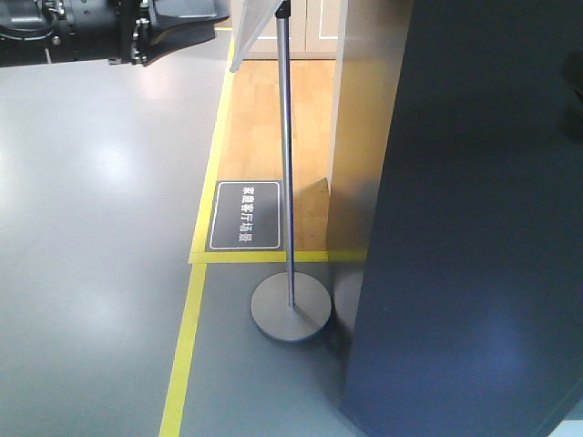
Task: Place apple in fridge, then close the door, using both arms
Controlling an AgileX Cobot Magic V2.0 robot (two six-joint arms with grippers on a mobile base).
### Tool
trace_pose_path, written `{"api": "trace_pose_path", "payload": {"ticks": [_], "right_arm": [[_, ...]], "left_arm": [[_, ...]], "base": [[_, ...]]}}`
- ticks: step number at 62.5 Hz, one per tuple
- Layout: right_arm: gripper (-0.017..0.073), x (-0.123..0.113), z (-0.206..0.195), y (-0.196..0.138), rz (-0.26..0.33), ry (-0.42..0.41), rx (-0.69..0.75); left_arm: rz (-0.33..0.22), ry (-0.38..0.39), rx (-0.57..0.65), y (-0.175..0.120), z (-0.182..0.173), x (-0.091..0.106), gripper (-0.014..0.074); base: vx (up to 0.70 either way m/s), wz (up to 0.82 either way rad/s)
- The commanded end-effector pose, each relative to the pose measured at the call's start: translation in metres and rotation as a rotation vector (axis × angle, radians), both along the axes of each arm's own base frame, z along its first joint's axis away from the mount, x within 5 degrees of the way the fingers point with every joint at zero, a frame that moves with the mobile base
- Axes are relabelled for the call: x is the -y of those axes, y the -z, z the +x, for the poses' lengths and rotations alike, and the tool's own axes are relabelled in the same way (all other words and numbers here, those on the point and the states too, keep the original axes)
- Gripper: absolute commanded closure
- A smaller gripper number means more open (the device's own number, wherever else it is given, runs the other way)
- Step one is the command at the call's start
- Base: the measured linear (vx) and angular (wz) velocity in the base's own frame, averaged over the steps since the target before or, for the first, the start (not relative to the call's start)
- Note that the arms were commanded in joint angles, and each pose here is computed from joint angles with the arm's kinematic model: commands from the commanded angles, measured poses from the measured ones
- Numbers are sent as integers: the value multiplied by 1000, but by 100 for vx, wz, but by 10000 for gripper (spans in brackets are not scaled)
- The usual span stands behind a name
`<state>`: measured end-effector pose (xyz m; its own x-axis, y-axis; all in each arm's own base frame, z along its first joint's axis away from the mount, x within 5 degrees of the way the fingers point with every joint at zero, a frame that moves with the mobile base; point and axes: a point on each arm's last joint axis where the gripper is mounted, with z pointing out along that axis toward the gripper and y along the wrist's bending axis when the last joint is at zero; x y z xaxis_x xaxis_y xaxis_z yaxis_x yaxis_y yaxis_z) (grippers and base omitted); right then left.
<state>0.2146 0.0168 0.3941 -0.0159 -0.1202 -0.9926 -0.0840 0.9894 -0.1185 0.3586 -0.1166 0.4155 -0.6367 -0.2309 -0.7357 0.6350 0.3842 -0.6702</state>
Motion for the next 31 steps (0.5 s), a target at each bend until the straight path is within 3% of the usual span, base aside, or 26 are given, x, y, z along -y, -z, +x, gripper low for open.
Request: {"api": "trace_pose_path", "payload": {"ticks": [1, 5, 19, 31], "right_arm": [[43, 8, 23, -19, -11, 105, 148], [43, 11, 36, -16, -6, 139, 165], [43, 22, 73, -5, 135, 284, 199], [43, 23, 99, -1, 86, 328, 175]], "left_arm": [[-24, -32, 85, -28, -12, -6, 282], [5, -48, 88, -26, -11, -10, 293], [67, -80, 91, -22, -8, -12, 310], [77, -121, 100, -21, -5, -14, 310]], "base": [[0, 0], [0, 0], [0, 0], [0, 0]]}}
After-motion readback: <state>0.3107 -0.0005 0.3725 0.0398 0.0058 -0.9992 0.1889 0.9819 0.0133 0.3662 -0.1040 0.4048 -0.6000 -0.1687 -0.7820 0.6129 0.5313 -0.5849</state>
